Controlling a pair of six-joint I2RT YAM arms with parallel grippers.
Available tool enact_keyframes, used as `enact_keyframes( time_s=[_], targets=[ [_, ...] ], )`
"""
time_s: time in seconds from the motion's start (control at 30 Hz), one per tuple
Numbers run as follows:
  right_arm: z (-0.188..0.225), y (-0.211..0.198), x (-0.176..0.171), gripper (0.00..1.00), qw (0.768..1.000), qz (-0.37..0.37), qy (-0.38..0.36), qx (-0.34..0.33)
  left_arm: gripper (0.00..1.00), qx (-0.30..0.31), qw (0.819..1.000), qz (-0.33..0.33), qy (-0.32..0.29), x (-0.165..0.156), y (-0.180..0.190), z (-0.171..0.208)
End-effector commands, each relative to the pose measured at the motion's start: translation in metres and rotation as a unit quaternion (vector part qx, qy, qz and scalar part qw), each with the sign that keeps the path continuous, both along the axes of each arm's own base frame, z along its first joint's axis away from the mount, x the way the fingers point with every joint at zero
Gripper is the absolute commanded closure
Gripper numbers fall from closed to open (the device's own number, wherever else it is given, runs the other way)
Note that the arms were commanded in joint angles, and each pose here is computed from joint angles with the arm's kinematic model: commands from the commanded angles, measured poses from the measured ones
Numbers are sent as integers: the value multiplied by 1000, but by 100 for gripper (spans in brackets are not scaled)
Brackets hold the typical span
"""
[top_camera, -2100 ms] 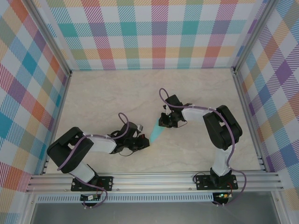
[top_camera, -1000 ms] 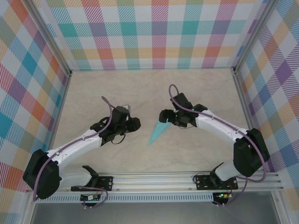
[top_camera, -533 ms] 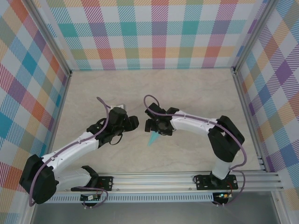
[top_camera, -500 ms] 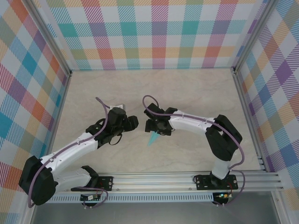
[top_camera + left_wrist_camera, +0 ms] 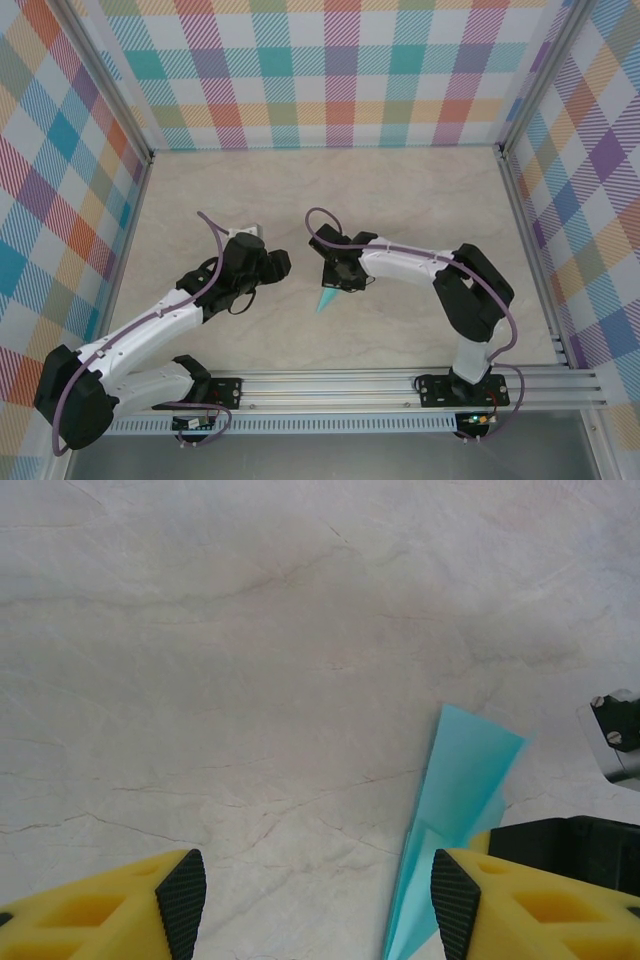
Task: Fold a paper plane with a square sheet of paper (fold left side to right side)
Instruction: Pick up the paper plane at the center of the table, then place the paper plane at the center of the table, then pick up the paper plane at the center of the table.
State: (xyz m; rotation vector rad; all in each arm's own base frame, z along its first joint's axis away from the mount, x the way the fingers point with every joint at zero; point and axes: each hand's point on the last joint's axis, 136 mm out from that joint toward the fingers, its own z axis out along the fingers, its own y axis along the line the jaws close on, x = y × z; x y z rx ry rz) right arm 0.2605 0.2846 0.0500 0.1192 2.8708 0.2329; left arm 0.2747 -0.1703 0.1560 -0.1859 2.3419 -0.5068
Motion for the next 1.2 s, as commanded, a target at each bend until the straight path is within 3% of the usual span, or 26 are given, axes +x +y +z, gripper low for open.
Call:
enact_keyframes(
  time_s=[0.0,0.17,0.37,0.57,0.73,0.83,0.93,1.03,1.17],
  targets=[
    [44,17,6,100,995,54,-52,63,36,18,1000,7,-6,-1,11,1],
    [80,30,1,100,976,114,-106,153,36,24,1000,13,-10,-1,15,6],
    [32,17,-10,97,966,137,-33,217,36,24,999,18,-12,-4,19,9],
    [-13,-34,-2,78,981,100,0,168,35,20,1000,19,-9,-5,18,8],
    [19,-73,0,58,994,94,-26,49,33,21,1000,19,-13,-5,19,12],
    [38,-87,-9,53,995,92,-25,-11,30,23,999,22,-17,-5,21,14],
    [42,-73,-24,50,994,110,-18,-11,27,22,999,21,-18,-5,21,14],
    [33,-55,-35,47,993,111,1,33,25,19,999,18,-20,-6,20,15],
    [25,-46,-33,46,993,103,3,56,20,19,1000,14,-20,-7,20,15]
  ],
)
